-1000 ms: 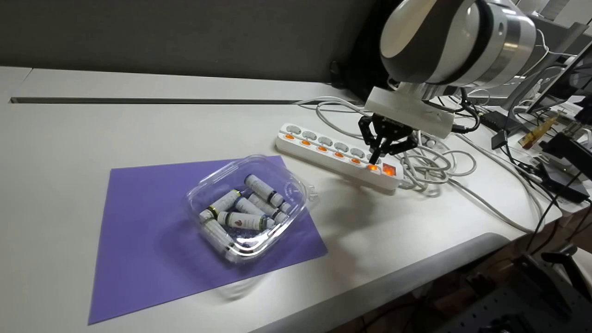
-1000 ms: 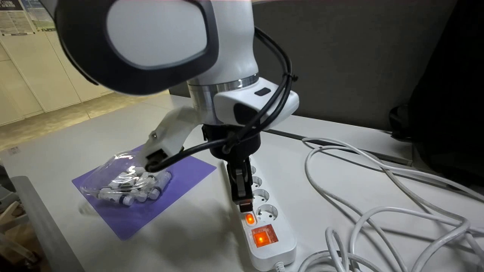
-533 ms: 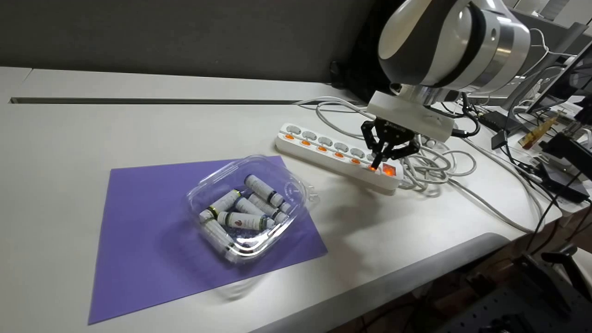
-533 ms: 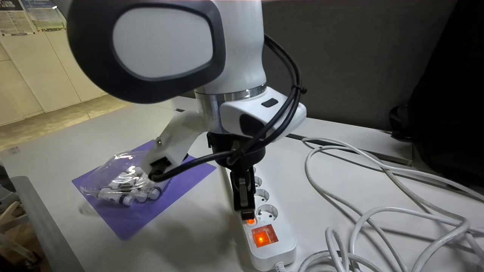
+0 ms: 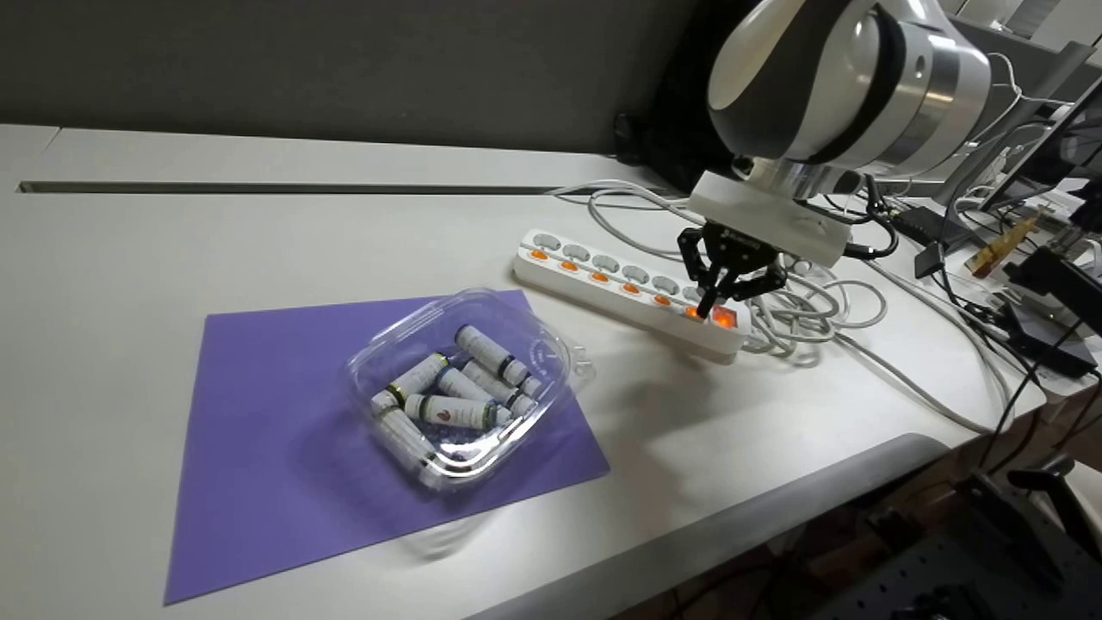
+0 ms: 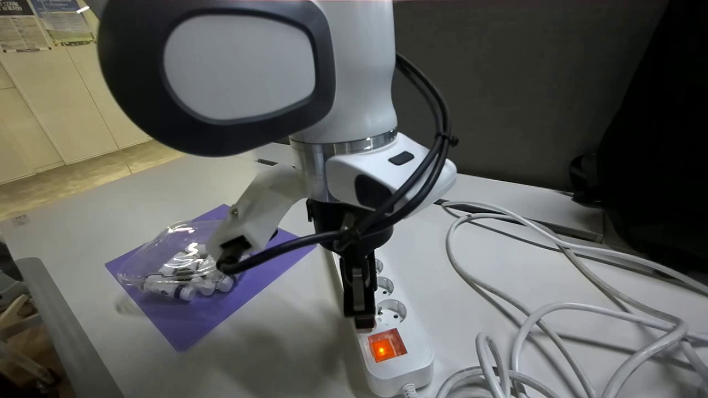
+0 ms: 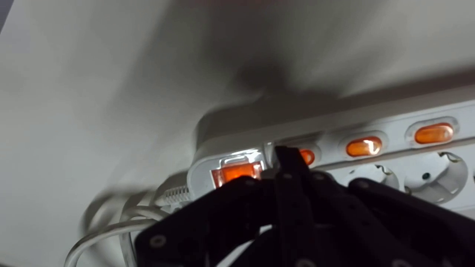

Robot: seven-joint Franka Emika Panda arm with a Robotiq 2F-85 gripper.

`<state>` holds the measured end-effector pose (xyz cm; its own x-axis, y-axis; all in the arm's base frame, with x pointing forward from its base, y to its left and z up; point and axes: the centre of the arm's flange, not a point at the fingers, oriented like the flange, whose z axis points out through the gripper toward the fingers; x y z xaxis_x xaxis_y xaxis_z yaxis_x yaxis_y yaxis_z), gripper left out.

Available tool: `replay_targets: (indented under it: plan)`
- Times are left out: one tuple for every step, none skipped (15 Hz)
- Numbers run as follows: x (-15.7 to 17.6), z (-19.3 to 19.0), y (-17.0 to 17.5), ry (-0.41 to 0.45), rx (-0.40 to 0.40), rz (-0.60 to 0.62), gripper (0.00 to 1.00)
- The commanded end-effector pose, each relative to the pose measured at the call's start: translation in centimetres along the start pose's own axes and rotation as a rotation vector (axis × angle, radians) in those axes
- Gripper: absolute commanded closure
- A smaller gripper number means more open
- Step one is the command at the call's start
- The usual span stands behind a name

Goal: Turn on the first switch to the right

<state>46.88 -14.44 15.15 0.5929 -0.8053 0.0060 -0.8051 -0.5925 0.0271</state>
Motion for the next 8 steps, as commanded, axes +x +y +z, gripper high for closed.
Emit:
replay_targets:
  plan:
    - [0.6, 0.7, -0.1, -0.014, -0.02, 0.012, 1.0]
    - [0.7, 1.0, -0.1, -0.017, -0.027, 0.014, 1.0]
    - [0.7, 1.3, -0.1, -0.023, -0.031, 0.012, 1.0]
    - [0.8, 1.6, 0.0, -0.025, -0.036, 0.013, 1.0]
    - [0.8, 2.1, 0.1, -0.031, -0.04, 0.014, 1.0]
    - [0.9, 2.3, 0.0, -0.036, -0.042, 0.015, 1.0]
    - [1.0, 2.5, 0.0, -0.04, -0.046, 0.016, 1.0]
    - [1.0, 2.7, 0.1, -0.052, -0.049, 0.018, 1.0]
